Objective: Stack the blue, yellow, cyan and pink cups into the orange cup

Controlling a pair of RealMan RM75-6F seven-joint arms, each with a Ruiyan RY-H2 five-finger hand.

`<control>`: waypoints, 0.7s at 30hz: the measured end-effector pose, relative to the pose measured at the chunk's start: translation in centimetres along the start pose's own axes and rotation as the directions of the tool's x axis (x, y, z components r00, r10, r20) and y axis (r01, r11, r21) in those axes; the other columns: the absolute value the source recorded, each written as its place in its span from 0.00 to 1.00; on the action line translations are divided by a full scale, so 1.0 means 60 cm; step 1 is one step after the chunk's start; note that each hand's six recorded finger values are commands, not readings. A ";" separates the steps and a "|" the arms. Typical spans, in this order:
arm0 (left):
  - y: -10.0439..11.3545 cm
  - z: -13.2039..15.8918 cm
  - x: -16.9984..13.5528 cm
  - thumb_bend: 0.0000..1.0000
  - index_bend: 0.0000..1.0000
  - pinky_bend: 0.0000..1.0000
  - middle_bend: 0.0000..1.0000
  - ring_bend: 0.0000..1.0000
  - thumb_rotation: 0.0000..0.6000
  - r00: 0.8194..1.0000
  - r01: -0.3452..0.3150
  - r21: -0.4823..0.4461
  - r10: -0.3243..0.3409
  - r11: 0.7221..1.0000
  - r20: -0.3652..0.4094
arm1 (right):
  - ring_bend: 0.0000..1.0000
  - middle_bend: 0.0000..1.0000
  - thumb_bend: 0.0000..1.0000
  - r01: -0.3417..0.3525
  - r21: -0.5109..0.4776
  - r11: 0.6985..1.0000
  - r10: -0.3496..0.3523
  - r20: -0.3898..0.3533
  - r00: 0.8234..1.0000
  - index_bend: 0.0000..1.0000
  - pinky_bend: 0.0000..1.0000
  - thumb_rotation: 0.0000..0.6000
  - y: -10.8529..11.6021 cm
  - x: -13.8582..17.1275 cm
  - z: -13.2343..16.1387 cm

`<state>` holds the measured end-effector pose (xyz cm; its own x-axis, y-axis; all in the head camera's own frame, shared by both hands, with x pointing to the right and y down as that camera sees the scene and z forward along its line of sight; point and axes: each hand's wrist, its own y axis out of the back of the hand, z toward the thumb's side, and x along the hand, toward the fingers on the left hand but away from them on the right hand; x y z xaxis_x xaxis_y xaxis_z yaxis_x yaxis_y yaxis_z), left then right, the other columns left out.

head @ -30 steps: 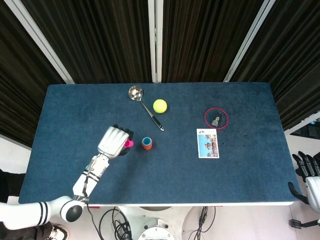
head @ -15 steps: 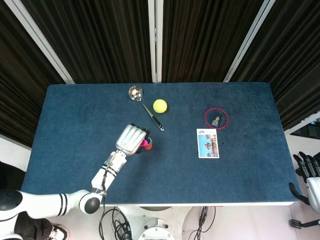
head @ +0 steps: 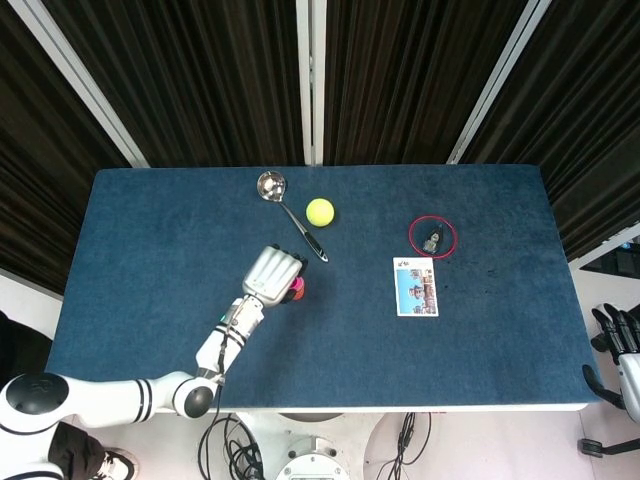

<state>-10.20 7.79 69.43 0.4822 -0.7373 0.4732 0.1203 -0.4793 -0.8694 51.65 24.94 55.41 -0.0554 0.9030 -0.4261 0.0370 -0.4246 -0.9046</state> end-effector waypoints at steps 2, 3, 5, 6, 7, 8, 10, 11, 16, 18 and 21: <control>-0.001 -0.001 -0.001 0.28 0.52 0.47 0.49 0.55 1.00 1.000 0.000 0.003 0.000 1.000 -0.001 | 0.00 0.00 0.31 -0.001 0.000 1.000 0.001 0.004 1.000 0.00 0.00 1.00 0.000 0.001 -0.004; -0.001 -0.001 -0.001 0.28 0.47 0.46 0.48 0.54 1.00 1.000 0.002 0.007 -0.002 1.000 0.000 | 0.00 0.00 0.31 -0.001 0.000 1.000 0.001 0.006 1.000 0.00 0.00 1.00 0.000 0.001 -0.005; -0.002 -0.001 -0.003 0.26 0.32 0.41 0.40 0.46 1.00 1.000 0.008 0.018 -0.008 1.000 0.003 | 0.00 0.00 0.31 -0.001 -0.001 1.000 0.001 0.009 1.000 0.00 0.00 1.00 -0.001 0.002 -0.008; -0.002 0.000 -0.005 0.25 0.22 0.36 0.32 0.38 1.00 1.000 0.012 0.024 -0.012 1.000 0.007 | 0.00 0.00 0.31 -0.001 -0.002 1.000 0.001 0.011 1.000 0.00 0.00 1.00 -0.001 0.002 -0.009; -0.001 0.000 -0.006 0.23 0.14 0.30 0.24 0.29 1.00 1.000 0.013 0.028 -0.013 1.000 0.011 | 0.00 0.00 0.31 -0.001 -0.003 1.000 0.001 0.012 1.000 0.00 0.00 1.00 -0.002 0.003 -0.010; 0.000 0.001 -0.008 0.22 0.08 0.22 0.17 0.20 1.00 1.000 0.012 0.030 -0.013 0.999 0.014 | 0.00 0.00 0.31 -0.001 -0.004 1.000 0.001 0.013 1.000 0.00 0.00 1.00 -0.002 0.003 -0.011; 0.007 0.001 -0.012 0.21 0.05 0.12 0.09 0.08 1.00 1.000 0.000 0.028 -0.001 1.000 0.017 | 0.00 0.00 0.31 0.001 -0.004 1.000 -0.001 0.012 1.000 0.00 0.00 1.00 -0.002 0.003 -0.011; 0.012 0.000 -0.014 0.21 0.04 0.10 0.07 0.06 1.00 1.000 -0.009 0.026 0.008 1.000 0.016 | 0.00 0.00 0.31 0.002 -0.004 1.000 -0.002 0.011 1.000 0.00 0.00 1.00 -0.002 0.003 -0.010; 0.043 -0.014 -0.044 0.20 0.05 0.08 0.07 0.04 1.00 0.998 -0.066 0.013 0.066 0.998 -0.011 | 0.00 0.00 0.31 0.005 0.000 1.000 -0.005 -0.001 1.000 0.00 0.00 1.00 -0.001 0.002 -0.004; 0.055 -0.030 -0.073 0.19 0.05 0.08 0.07 0.04 1.00 0.995 -0.094 0.010 0.094 0.996 -0.036 | 0.00 0.00 0.31 0.007 0.003 1.000 -0.007 -0.008 1.000 0.00 0.00 1.00 -0.001 0.002 -0.001; 0.058 -0.074 -0.137 0.19 0.06 0.07 0.08 0.04 1.00 0.988 -0.123 0.015 0.124 0.992 -0.092 | 0.00 0.00 0.31 0.008 0.018 1.000 -0.008 -0.016 1.000 0.00 0.00 1.00 -0.004 0.001 0.002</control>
<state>-17.58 10.06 63.16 0.4113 -0.8317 0.3730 0.0728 -0.3779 -0.9230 51.49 25.12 55.60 -0.0397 0.9071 -0.4190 0.0184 -0.4186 -0.9080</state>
